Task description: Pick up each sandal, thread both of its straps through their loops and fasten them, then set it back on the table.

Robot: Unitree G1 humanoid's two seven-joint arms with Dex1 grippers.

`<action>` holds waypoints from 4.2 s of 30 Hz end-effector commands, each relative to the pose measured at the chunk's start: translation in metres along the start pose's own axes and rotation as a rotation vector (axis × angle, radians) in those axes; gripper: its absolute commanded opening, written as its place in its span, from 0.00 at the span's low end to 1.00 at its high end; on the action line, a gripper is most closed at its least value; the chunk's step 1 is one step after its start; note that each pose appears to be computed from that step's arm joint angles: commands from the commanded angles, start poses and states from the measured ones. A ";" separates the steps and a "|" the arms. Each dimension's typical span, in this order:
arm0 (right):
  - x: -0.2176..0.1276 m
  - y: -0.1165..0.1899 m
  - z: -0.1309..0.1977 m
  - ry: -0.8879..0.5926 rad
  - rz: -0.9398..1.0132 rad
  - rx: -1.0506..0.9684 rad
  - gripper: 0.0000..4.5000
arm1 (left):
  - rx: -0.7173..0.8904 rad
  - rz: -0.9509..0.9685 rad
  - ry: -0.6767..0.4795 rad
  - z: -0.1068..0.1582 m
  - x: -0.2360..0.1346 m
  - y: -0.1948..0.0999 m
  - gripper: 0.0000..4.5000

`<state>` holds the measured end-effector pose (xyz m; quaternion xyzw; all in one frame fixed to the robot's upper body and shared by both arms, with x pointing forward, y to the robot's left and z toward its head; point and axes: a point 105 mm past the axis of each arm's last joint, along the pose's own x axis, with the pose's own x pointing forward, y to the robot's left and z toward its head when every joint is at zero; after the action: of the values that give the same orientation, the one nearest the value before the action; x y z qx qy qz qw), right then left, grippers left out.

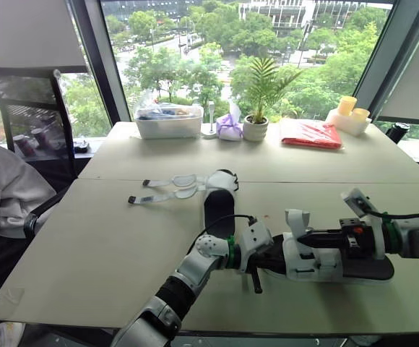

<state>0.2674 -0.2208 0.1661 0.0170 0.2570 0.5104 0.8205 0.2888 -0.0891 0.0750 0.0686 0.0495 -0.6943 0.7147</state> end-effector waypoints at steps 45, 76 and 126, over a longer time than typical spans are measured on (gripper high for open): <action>0.003 0.007 -0.006 -0.047 -0.046 0.030 0.72 | -0.024 -0.001 0.022 -0.007 0.002 0.000 0.00; 0.004 0.005 -0.011 -0.030 -0.064 0.125 0.01 | -0.038 0.002 0.016 -0.007 0.003 0.000 0.00; 0.010 -0.003 -0.035 0.120 -0.090 -0.073 0.01 | -0.038 0.003 0.017 -0.007 0.003 0.000 0.00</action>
<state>0.2647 -0.2255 0.1348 -0.0345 0.2800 0.4647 0.8393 0.2894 -0.0918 0.0750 0.0600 0.0523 -0.6945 0.7151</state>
